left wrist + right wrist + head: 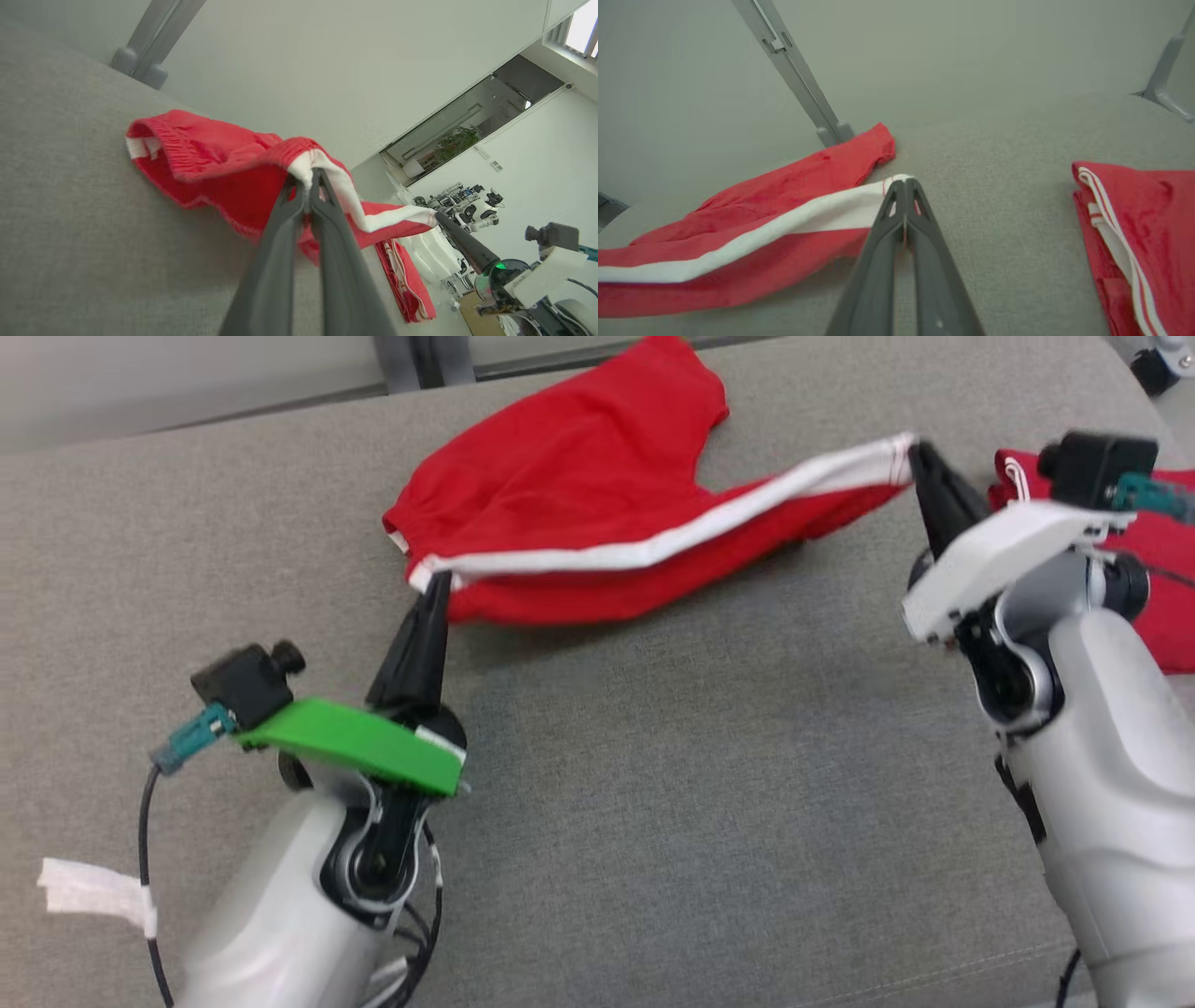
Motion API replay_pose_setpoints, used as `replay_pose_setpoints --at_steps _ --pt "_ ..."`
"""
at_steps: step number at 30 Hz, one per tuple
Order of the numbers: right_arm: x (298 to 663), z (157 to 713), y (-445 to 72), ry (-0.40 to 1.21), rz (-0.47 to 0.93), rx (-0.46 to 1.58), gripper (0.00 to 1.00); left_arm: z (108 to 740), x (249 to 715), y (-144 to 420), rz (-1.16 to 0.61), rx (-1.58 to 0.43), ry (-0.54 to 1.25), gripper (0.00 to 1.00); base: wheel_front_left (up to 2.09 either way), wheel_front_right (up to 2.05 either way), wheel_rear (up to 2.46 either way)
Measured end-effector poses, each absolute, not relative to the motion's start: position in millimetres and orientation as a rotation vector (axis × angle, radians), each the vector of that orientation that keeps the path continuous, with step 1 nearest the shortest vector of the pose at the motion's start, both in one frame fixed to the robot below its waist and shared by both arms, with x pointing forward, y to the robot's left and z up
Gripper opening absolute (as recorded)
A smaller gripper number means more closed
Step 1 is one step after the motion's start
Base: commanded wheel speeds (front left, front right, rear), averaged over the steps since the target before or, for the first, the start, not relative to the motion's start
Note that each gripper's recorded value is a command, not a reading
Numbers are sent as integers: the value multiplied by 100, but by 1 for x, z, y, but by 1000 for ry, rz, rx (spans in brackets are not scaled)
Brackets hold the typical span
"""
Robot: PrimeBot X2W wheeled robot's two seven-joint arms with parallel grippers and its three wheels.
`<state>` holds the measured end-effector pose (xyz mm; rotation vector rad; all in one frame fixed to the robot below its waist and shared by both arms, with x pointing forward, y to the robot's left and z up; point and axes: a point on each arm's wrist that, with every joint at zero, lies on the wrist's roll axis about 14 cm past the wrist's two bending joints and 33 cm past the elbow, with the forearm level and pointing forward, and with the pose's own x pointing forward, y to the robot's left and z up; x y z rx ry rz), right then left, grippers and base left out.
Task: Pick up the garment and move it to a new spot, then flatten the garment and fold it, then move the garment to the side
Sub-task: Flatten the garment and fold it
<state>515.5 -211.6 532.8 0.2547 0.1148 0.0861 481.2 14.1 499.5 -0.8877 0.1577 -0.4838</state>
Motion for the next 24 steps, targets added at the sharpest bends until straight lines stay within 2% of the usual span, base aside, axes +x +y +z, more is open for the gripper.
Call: replay_pose_setpoints --at_steps 6,17,24 --pt "438 484 -232 386 57 234 0 470 427 16 -524 -823 319 0 0 0 0" --pt "319 473 -238 643 10 181 0 428 343 37 -526 -743 535 0 0 0 0" --pt "255 459 -232 796 -15 239 0 407 292 46 -496 -681 647 0 0 0 0"
